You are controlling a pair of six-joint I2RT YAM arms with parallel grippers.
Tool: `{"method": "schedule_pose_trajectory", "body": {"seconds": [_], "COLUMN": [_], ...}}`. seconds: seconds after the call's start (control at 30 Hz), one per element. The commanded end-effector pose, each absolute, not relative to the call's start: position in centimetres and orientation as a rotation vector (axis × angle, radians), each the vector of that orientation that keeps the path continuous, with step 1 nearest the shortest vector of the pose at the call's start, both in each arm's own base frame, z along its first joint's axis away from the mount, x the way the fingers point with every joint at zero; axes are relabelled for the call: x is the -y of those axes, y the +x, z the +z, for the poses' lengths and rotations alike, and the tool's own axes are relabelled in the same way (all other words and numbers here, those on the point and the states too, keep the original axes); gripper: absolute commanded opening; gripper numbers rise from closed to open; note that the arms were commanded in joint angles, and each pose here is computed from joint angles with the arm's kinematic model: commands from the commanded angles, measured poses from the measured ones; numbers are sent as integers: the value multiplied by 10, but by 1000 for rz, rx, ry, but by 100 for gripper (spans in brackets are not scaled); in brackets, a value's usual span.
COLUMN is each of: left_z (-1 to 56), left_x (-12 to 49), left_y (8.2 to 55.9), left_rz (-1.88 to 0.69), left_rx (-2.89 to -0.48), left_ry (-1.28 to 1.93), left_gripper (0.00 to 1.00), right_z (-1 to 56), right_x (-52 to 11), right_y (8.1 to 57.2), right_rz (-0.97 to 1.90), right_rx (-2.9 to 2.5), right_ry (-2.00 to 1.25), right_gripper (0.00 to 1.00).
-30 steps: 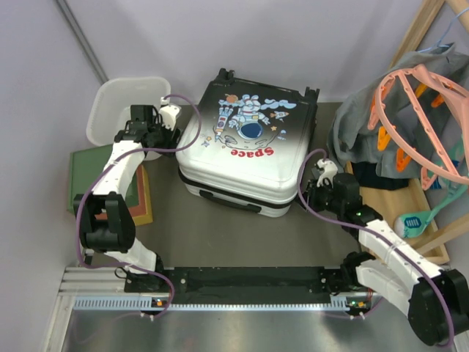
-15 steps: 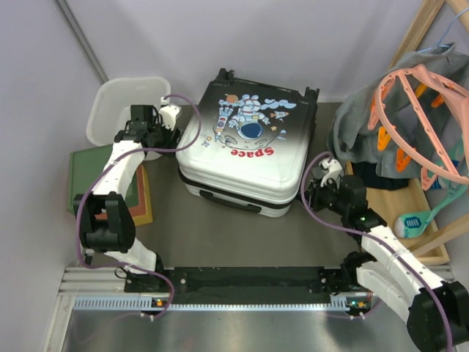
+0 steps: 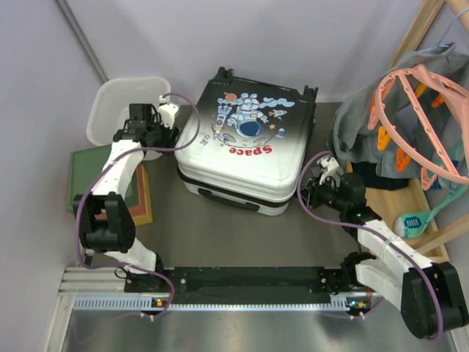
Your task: Open, take out, and arrange the luggage
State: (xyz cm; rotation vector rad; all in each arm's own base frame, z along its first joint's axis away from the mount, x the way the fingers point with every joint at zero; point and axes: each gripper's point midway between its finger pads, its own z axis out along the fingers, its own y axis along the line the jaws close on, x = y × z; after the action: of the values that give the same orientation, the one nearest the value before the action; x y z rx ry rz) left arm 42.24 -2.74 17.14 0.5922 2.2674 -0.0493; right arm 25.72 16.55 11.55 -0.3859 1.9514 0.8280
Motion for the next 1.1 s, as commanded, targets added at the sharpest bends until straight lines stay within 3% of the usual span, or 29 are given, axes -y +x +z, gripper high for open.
{"method": "schedule_pose_trajectory", "body": {"seconds": [0.0, 0.63, 1.0, 1.07], "left_z": [167, 166, 166, 165], "left_x": [67, 68, 67, 66], "left_y": [405, 405, 404, 404], "left_rz": [-228, -241, -229, -228], "left_rx": [-2282, -2287, -2288, -2291], "left_ry": [692, 682, 688, 687], "left_gripper": [69, 69, 69, 69], "right_z": [159, 137, 134, 129], "right_x": [-188, -194, -191, -189], "right_y": [272, 279, 279, 278], "right_rz": [904, 984, 974, 960], "right_rx": [-1731, -1739, -1742, -1768], "right_ry": [-481, -395, -367, -363], "right_gripper": [30, 25, 10, 4]}}
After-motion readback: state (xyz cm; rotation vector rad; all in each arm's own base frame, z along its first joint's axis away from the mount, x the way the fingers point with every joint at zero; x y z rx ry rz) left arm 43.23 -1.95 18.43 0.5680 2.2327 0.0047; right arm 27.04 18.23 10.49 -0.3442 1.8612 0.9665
